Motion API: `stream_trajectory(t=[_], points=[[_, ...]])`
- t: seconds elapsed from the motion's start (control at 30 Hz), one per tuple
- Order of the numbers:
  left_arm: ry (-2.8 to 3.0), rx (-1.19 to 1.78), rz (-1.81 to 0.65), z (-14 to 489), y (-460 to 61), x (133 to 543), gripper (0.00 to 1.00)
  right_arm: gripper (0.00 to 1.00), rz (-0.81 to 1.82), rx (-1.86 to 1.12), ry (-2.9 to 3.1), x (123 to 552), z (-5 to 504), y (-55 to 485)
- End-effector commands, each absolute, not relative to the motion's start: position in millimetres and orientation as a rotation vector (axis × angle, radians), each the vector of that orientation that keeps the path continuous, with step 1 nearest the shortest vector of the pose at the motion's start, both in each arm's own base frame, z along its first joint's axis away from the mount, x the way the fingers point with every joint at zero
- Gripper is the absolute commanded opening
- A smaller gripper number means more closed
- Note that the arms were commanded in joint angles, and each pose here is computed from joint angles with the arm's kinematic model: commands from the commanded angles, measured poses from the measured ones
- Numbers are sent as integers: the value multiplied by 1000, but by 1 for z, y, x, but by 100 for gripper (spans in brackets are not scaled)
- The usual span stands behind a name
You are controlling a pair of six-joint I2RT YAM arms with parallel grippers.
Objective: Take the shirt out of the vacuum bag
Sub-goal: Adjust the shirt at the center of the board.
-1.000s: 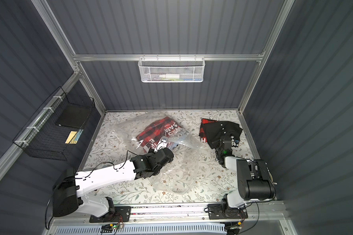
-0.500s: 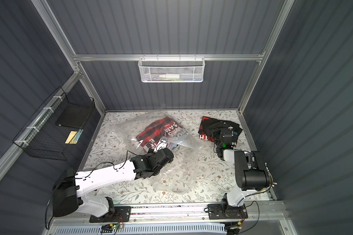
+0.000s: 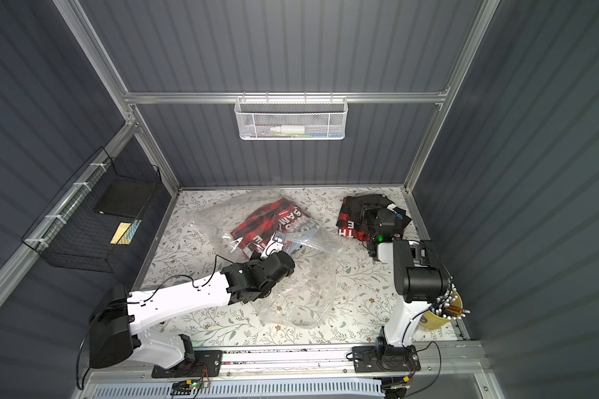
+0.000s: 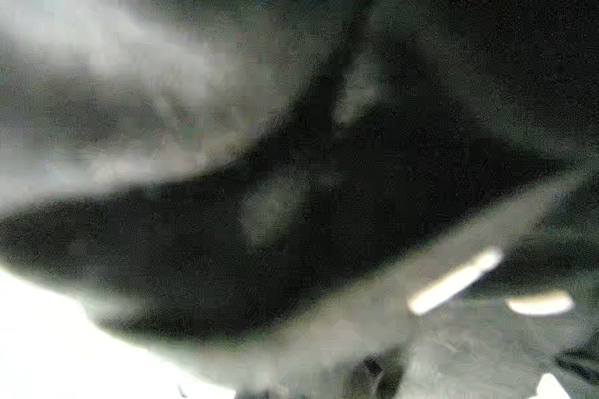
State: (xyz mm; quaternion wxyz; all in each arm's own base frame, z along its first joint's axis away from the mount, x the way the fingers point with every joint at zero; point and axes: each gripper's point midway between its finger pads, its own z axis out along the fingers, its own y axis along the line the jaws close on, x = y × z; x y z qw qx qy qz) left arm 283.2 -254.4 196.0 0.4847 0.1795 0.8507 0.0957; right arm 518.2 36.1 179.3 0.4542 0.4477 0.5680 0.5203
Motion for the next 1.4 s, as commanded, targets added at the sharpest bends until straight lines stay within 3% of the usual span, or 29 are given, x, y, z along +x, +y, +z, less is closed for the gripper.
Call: stream_trajectory(t=[0.0, 0.17, 0.4, 0.6, 1.0, 1.17, 1.37], points=[[2051, 436, 260, 212, -251, 287, 0, 0, 1392, 986, 1285, 530, 227, 40], [2041, 442, 269, 214, -253, 289, 0, 0, 1379, 918, 1260, 545, 245, 40], [2040, 434, 263, 211, -247, 286, 0, 0, 1353, 852, 1262, 554, 232, 38], [2044, 423, 250, 209, -244, 283, 0, 0, 1290, 860, 1395, 542, 184, 55], [2058, 416, 225, 210, -240, 279, 0, 0, 1224, 985, 1531, 480, 93, 68], [2073, 417, 224, 204, -238, 276, 0, 39, 1200, 1010, 1570, 466, 81, 67], [2074, 416, 220, 204, -239, 277, 0, 49, 1120, 1032, 1646, 442, 82, 62]])
